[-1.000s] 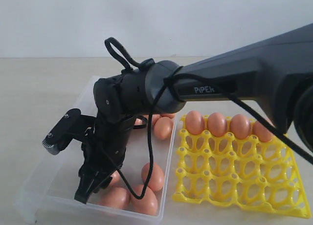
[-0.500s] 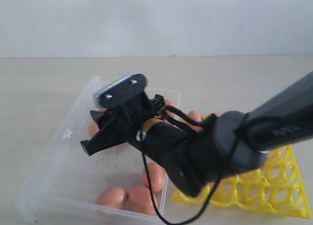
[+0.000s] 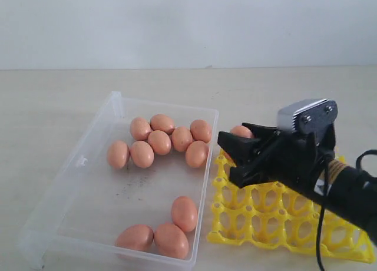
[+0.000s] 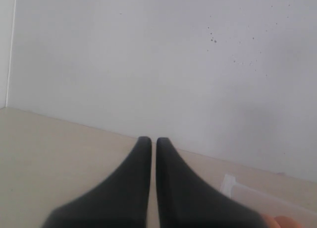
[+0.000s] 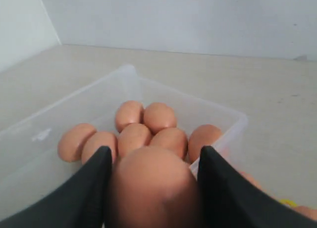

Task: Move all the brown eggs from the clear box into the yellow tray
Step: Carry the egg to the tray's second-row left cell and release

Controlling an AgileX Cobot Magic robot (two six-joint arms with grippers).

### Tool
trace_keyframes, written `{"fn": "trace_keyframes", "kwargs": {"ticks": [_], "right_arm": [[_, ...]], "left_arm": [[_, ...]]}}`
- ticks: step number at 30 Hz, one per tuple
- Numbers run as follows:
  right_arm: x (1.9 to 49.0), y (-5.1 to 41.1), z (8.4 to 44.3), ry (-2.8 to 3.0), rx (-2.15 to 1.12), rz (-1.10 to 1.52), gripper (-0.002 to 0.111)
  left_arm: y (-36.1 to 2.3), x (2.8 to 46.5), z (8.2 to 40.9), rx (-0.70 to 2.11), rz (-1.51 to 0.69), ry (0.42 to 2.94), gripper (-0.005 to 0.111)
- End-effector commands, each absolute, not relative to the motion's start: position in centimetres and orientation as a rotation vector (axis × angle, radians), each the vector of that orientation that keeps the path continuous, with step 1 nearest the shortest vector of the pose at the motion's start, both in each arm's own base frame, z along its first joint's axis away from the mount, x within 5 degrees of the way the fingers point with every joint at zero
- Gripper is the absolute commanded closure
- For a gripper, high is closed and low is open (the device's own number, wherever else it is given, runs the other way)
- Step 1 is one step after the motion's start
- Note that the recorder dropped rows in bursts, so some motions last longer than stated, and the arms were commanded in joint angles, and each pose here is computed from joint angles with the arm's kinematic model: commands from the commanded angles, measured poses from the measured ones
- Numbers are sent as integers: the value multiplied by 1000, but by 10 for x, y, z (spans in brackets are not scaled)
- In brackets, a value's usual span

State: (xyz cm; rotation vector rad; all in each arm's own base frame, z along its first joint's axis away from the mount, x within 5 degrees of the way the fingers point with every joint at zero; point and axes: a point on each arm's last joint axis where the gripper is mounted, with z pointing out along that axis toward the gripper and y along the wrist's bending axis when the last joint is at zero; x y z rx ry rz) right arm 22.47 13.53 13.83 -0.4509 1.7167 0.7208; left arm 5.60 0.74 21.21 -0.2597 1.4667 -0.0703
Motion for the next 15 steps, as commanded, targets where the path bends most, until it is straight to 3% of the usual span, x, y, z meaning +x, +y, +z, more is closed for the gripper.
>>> {"fn": "trace_keyframes", "kwargs": {"ticks": [1, 10, 15], "right_arm": [[244, 119, 144, 1718, -621, 1018, 109], [268, 122, 101, 1745, -825, 1034, 109], [277, 124, 98, 1708, -867, 1003, 109]], "left_arm": [[7, 56, 213, -253, -70, 1462, 103], [7, 56, 213, -253, -70, 1462, 103], [7, 56, 213, -253, -70, 1462, 103]]}}
